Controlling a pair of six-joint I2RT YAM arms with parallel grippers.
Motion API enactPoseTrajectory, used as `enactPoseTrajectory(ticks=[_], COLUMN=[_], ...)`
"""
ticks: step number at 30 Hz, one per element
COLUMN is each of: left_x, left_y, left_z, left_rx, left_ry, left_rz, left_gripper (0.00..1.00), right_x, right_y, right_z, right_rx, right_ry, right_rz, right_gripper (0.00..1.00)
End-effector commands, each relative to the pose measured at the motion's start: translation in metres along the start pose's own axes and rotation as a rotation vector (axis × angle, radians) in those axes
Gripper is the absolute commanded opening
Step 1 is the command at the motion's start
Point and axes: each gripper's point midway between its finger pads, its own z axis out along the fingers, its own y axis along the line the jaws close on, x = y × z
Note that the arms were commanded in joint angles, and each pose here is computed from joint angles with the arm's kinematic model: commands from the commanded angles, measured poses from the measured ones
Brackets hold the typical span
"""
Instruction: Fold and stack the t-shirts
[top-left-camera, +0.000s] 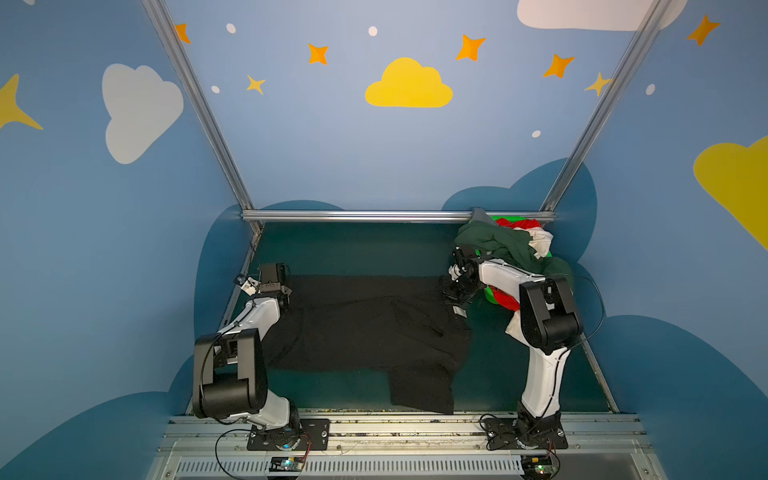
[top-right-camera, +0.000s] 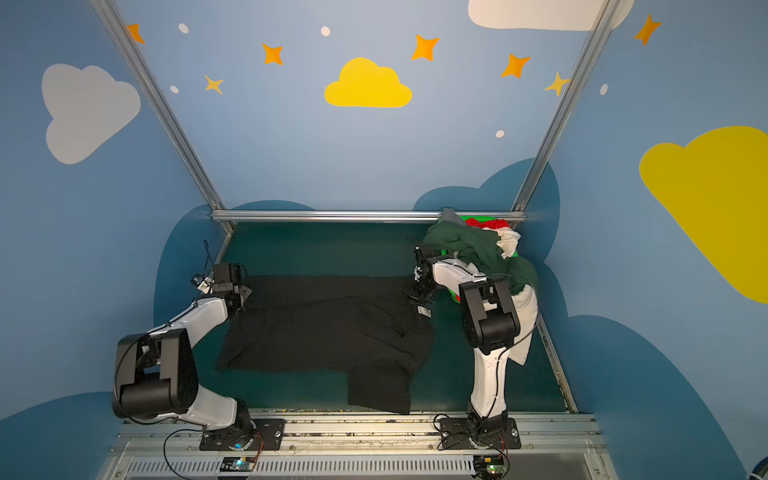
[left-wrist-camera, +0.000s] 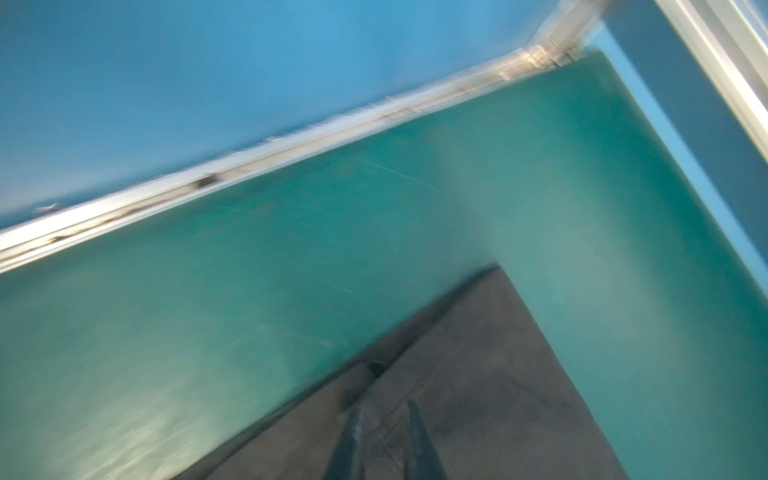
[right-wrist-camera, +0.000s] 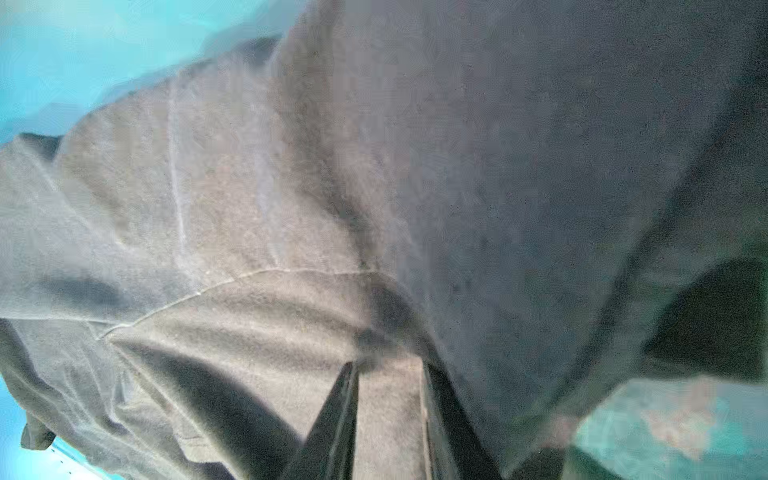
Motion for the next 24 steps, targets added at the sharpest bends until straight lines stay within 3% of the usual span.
enactPoseTrajectory(ticks=[1, 4, 9, 16, 24], left_x=[-0.025, -0.028, 0.001, 0.055, 0.089], left_y=[0.021, 0.002, -0.033, -0.041, -0.061], left_z=[-0.021, -0.025, -0.007, 0.038, 0.074], left_rx=[-0.097, -0.006, 0.112, 0.044, 0.007], left_ry=[-0.096, -0.076, 0.088, 0.315, 0.450], left_rz=[-0.072, -0.058, 0.018, 0.062, 0.082], left_gripper=[0.36, 0.38, 0.39, 0.42, 0.42], right_x=[0.008, 0.006, -0.005, -0.028, -0.065], right_y=[-0.019, -0.019, -0.017, -0.018, -0.016], right_z=[0.007, 0.008, 0.008, 0.012, 0.018], right_rx=[0.075, 0.081, 0.095, 0.161, 0.234], right_ry=[0.049, 0.049, 0.042, 0.039, 0.022], right_rz=[0.019, 0.019, 0.009, -0.013, -0.037], right_gripper=[0.29, 0.29, 0.29, 0.29, 0.30])
